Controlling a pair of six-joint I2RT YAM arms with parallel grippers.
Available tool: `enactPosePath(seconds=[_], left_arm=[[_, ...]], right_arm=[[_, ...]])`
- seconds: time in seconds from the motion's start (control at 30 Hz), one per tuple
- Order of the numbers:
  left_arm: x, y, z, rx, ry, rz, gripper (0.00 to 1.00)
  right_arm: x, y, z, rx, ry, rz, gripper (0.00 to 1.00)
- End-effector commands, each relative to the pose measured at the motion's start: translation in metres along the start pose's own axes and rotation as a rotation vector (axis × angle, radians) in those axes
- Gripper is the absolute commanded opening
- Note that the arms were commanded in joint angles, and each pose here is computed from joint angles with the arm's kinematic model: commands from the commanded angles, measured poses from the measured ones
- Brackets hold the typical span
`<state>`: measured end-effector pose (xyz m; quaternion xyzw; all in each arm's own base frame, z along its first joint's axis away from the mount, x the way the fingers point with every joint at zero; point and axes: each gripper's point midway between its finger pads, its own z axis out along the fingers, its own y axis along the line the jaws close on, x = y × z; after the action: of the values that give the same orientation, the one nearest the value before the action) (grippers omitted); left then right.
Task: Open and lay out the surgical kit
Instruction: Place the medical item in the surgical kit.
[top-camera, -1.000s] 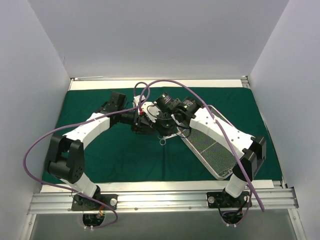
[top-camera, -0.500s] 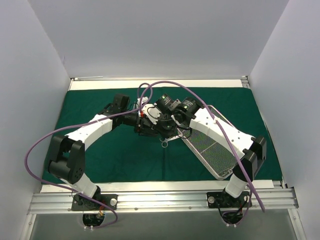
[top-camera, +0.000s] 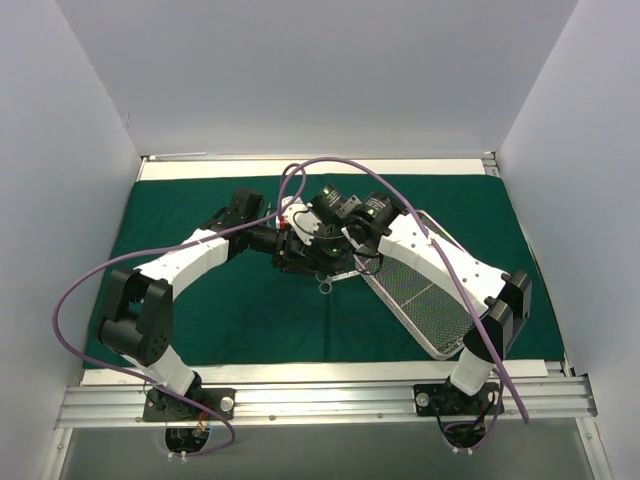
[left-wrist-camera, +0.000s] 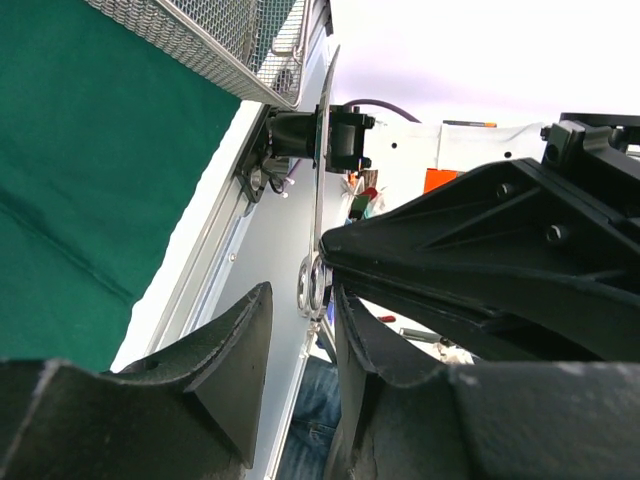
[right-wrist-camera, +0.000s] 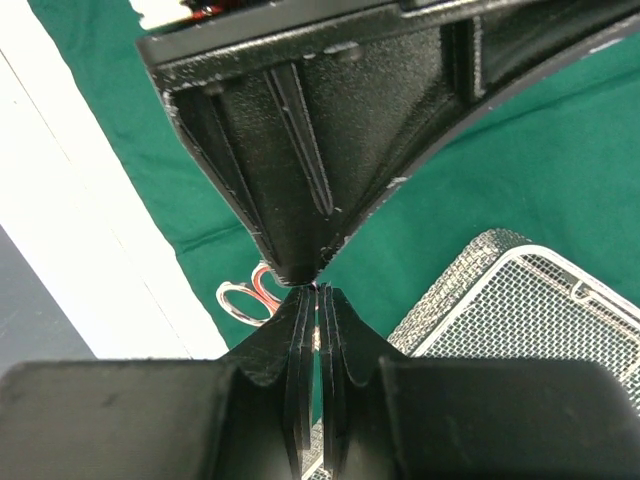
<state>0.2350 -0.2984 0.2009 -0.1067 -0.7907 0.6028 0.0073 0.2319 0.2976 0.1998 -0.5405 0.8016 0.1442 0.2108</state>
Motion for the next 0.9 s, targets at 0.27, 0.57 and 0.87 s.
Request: enactPosePath(seconds=[0.27,0.57,0.87], left_arm=[[-0.004,-0.012,0.005,0.06,0.022,0.079,0.3],[0.006,-0.008,0.003,0.055,0.049,0.074,0.4],[0.008,-0.008,0.002,0.059,0.053,0.088,0.33]], right_arm=[[-0.012,0.01,0.006,-0.045,-0.001,0.012,0.0],[-0.005,0.006,0.013,-0.038,0.026,0.034,0.0],[-0.003,-0.001,0.011,-0.026,0.018,0.072,0.0]])
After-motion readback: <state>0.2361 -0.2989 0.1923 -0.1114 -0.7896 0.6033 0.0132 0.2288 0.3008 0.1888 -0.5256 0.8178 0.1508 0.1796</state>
